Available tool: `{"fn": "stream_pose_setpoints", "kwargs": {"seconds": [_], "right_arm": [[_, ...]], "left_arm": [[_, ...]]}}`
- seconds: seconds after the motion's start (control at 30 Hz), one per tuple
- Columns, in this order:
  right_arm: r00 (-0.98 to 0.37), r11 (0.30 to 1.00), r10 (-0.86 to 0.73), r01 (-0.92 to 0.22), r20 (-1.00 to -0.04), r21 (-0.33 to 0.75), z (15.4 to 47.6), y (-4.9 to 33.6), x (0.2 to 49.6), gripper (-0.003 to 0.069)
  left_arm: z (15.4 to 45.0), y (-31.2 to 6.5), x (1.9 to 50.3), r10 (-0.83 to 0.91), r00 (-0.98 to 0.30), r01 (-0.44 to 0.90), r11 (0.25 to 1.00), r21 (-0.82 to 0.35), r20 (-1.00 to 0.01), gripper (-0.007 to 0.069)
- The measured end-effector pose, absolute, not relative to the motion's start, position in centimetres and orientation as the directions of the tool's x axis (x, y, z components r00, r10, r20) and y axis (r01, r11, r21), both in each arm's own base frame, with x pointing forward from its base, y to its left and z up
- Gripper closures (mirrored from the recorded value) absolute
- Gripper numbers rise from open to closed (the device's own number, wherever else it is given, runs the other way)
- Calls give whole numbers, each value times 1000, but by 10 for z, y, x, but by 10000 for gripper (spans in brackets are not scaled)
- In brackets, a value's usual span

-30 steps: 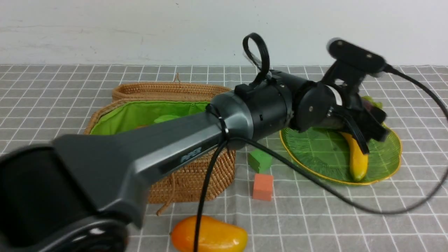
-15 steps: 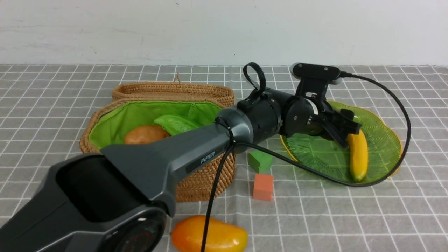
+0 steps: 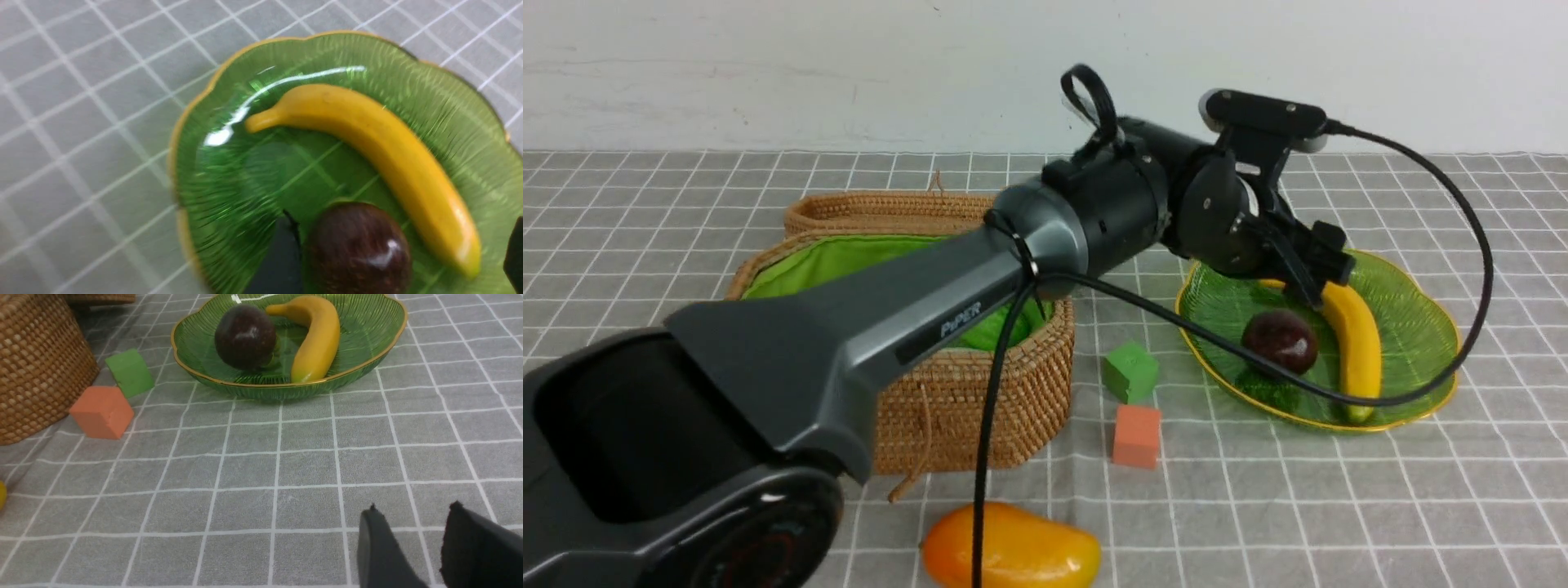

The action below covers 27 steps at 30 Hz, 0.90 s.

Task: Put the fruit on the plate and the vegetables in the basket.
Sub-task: Grab a mangosteen with your left arm and put it on the plate on the right, then grab the mango with your left arm and place it on the right plate

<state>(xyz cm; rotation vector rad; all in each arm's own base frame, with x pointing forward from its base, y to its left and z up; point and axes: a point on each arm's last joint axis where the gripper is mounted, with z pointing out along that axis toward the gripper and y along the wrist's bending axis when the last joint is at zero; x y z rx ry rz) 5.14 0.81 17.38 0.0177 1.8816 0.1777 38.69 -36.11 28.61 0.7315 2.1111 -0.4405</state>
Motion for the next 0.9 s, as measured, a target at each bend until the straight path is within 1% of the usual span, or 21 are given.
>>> {"fn": "stream_pose_setpoints", "kwargs": {"seconds": [0.03,0.1,0.13,0.23,0.27,0.3,0.33,0.4,0.43,0.47,0.57,0.6,0.63,0.7,0.8,0.9], "right_arm": [[-314,988,101,-77,-944,132,174,8,51,419],[-314,988,101,-77,-944,132,174,8,51,419],[-314,988,101,-77,-944,132,174,8,51,419],[-314,988,101,-77,-944,132,174,8,51,419],[-314,988,100,-77,-944,131,174,8,51,419],[-314,988,100,-77,-944,131,174,8,51,419],[-314,988,101,-77,-944,132,174,8,51,419],[-314,988,101,-77,-944,132,174,8,51,419],[-314,988,101,-77,-944,132,174,8,51,419],[-314,988,101,-77,-944,132,174,8,51,419],[-314,988,101,-77,-944,131,174,8,51,419],[-314,988,101,-77,-944,131,174,8,51,419],[-314,988,101,-77,-944,131,174,8,51,419],[-314,988,101,-77,-944,131,174,8,51,419],[-314,988,101,-77,-944,131,174,8,51,419],[-314,988,101,-77,-944,131,174,8,51,419]], "left_arm": [[290,-359,385,353,-481,638,769,-44,-803,-25],[306,-349,379,399,-478,634,774,8,-782,-11],[324,-337,371,444,-475,626,777,63,-759,4],[362,-304,354,559,-461,610,764,211,-690,32],[370,-293,350,582,-463,606,758,240,-669,34],[369,-293,350,588,-460,608,755,246,-665,35],[377,-272,343,629,-483,611,740,280,-609,38],[372,-256,336,671,-516,632,718,293,-532,39],[368,-254,335,683,-520,640,709,295,-513,39],[362,-243,328,709,-540,662,690,292,-453,40],[334,-229,302,805,-513,775,584,243,-297,40],[332,-228,300,813,-506,782,573,244,-288,40],[317,-225,290,855,-459,830,509,228,-241,40],[294,-221,281,902,-382,880,421,221,-200,40],[263,-217,274,943,-296,922,323,213,-148,40],[244,-214,271,955,-264,934,288,210,-136,40]]}}
